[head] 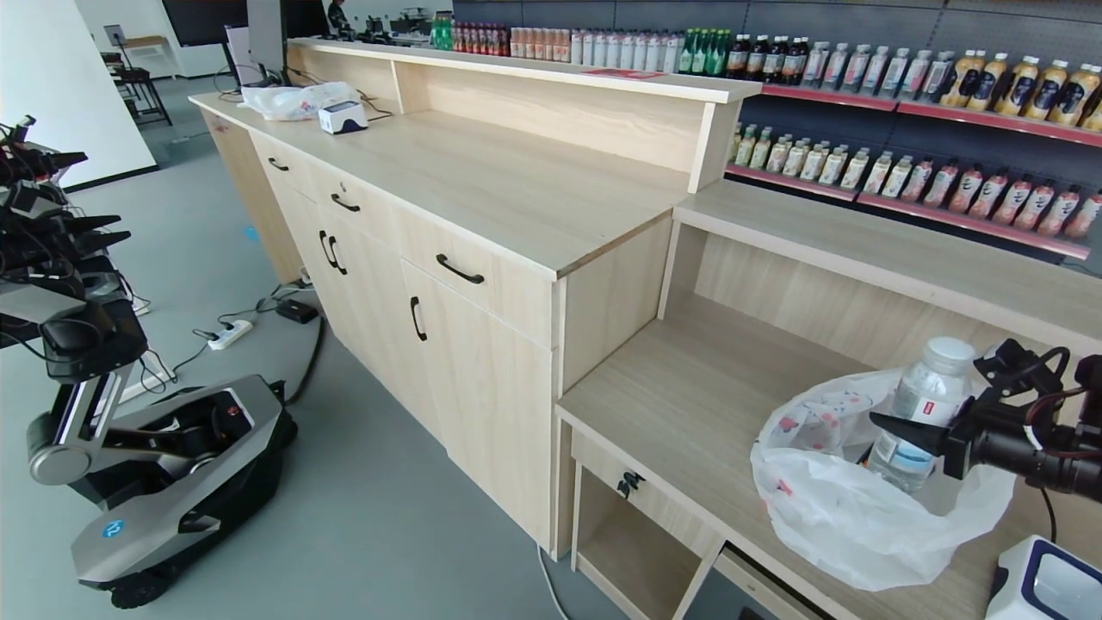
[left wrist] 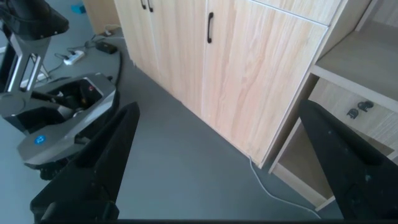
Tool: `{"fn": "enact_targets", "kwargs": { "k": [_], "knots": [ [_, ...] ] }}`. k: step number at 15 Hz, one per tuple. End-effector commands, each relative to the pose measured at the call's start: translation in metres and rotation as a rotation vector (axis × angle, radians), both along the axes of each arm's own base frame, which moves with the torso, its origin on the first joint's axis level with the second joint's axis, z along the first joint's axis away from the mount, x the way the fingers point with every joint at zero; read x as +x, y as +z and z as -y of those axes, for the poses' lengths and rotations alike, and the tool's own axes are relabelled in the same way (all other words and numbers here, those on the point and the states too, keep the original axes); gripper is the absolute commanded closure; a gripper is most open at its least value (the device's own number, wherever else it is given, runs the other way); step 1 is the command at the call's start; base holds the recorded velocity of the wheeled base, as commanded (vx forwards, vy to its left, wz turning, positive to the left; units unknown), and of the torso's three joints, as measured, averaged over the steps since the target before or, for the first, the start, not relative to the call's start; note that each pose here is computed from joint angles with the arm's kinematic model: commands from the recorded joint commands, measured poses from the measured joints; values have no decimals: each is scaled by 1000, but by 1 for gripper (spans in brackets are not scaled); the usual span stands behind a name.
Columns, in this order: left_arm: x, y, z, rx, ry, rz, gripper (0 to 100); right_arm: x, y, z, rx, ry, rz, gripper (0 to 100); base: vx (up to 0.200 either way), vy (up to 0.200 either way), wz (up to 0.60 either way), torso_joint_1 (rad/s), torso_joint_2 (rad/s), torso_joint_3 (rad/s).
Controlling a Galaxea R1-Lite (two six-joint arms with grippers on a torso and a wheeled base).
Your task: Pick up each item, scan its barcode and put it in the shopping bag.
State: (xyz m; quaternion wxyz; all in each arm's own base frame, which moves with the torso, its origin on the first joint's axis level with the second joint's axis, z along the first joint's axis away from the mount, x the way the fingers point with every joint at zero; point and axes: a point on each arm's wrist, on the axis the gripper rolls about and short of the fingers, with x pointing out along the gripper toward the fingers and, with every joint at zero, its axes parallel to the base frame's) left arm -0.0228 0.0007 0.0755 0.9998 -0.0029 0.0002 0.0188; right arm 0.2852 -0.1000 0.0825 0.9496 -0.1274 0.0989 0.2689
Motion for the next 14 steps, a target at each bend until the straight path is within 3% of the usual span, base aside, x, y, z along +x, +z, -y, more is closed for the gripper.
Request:
{"fn": "enact_targets", "kwargs": {
  "k": [1, 14],
  "knots": [
    [0, 0, 0, 0, -1, 0, 0, 3, -12, 1, 15, 7, -30, 100, 0, 0, 0, 0, 0, 0],
    [0, 0, 0, 0, 1, 0, 0, 15, -46, 4, 46, 116, -22, 100, 0, 0, 0, 0, 0, 0]
  ]
}}
